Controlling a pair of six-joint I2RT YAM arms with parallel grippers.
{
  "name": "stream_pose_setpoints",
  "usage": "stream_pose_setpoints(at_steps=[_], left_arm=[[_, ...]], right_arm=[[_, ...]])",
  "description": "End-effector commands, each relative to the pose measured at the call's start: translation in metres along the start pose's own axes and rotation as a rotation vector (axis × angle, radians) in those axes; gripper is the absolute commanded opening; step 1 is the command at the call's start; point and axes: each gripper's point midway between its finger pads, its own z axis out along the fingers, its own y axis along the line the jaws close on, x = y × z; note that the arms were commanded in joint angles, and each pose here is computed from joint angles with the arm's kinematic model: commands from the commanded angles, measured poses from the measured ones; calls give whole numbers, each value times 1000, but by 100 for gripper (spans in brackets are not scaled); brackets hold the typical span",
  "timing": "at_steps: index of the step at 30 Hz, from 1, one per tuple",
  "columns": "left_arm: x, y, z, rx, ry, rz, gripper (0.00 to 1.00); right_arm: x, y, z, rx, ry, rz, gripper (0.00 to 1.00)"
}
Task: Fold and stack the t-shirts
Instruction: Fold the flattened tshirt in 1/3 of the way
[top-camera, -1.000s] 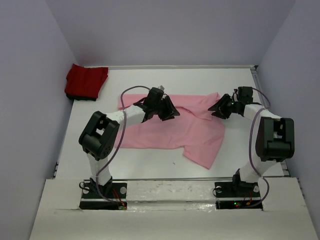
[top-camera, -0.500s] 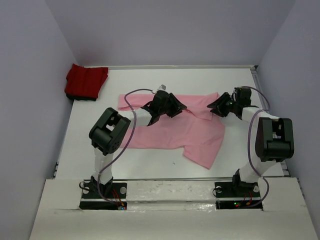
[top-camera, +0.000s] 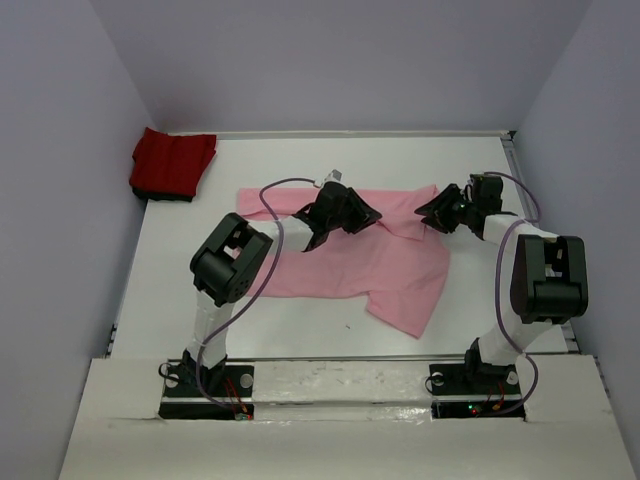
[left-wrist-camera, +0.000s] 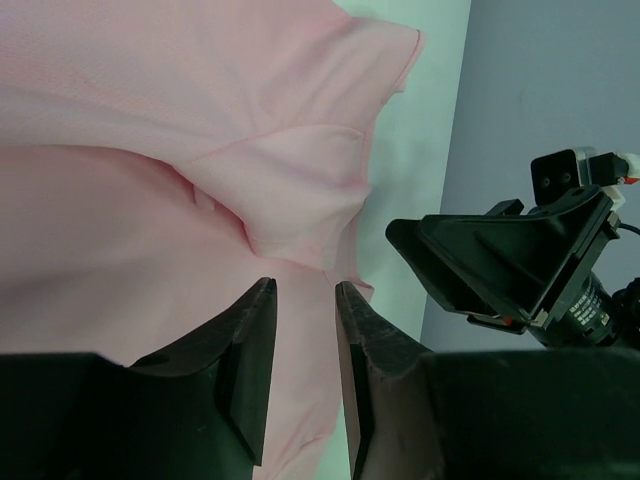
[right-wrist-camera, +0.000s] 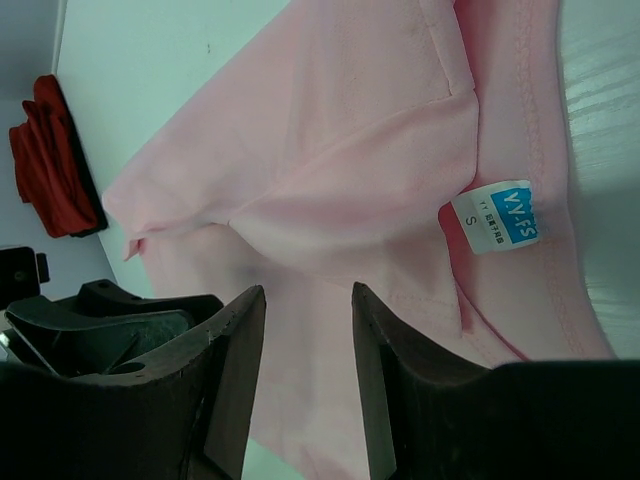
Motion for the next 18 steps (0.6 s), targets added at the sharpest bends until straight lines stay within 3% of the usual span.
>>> stream_pose_setpoints(at_steps=[1,18], left_arm=[[-5,-17,9,26,-25,27,38],[-3,17,24,-165,-3,42,37]], right_arm=[[-10,15,-2,-42,-45,-45,46],[-11,17,-5,-47,-51,-62,46]])
